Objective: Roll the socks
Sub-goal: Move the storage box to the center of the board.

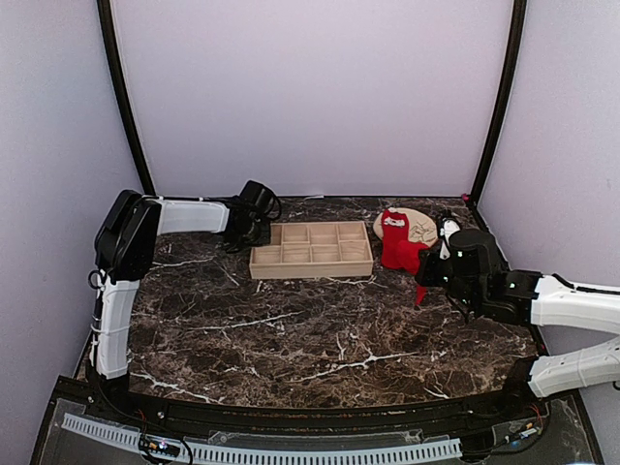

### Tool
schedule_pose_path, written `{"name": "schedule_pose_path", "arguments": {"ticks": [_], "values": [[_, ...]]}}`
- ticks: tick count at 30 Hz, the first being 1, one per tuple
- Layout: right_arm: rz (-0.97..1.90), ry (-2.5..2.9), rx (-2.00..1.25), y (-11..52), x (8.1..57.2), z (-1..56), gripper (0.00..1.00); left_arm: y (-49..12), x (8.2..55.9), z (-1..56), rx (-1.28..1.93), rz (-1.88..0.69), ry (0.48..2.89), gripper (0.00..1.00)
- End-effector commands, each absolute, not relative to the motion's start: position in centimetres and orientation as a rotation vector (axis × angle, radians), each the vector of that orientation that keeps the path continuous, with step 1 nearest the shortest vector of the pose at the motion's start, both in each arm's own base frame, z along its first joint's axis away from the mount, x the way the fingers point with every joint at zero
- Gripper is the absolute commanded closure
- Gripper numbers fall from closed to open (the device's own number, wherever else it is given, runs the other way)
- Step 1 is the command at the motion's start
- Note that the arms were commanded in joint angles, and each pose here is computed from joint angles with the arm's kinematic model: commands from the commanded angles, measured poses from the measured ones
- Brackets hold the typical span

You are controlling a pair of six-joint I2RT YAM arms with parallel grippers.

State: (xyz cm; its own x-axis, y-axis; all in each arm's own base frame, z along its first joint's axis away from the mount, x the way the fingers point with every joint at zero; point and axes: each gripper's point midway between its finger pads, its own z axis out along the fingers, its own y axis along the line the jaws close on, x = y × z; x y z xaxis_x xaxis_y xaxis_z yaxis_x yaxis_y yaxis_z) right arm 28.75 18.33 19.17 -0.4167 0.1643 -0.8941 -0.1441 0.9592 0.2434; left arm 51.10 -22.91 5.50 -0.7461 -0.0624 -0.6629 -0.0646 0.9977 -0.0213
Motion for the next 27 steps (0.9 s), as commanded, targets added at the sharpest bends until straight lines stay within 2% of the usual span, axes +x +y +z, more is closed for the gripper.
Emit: {"name": "schedule_pose_path", "arguments": {"ticks": [1,7,9,13,16,21,27], "values": [[0.384,1.934,0.023,18.7,28.6,19.9,1.00,-23.3,53.3,7.8,-0.081,0.007,2.352,1.00],[0.394,1.931,0.022,18.8,28.4,19.9,1.00,-23.4,54.1,7.7,-0.059,0.024,2.338,0.98],[0.397,1.931,0.020,18.9,28.4,19.9,1.00,-23.6,54.4,7.7,-0.049,0.017,2.335,0.94],[0.401,1.928,0.017,19.0,28.3,20.0,1.00,-23.9,54.5,7.7,-0.039,0.001,2.335,0.66],[0.402,1.924,0.012,19.1,28.3,20.2,1.00,-24.1,54.5,7.9,-0.036,-0.009,2.337,0.58],[0.405,1.929,-0.018,19.7,28.4,20.2,1.00,-24.6,54.3,8.6,-0.030,-0.022,2.333,0.52],[0.434,1.928,-0.065,20.8,28.2,20.7,1.00,-25.1,53.8,10.3,-0.011,-0.037,2.301,0.51]]}}
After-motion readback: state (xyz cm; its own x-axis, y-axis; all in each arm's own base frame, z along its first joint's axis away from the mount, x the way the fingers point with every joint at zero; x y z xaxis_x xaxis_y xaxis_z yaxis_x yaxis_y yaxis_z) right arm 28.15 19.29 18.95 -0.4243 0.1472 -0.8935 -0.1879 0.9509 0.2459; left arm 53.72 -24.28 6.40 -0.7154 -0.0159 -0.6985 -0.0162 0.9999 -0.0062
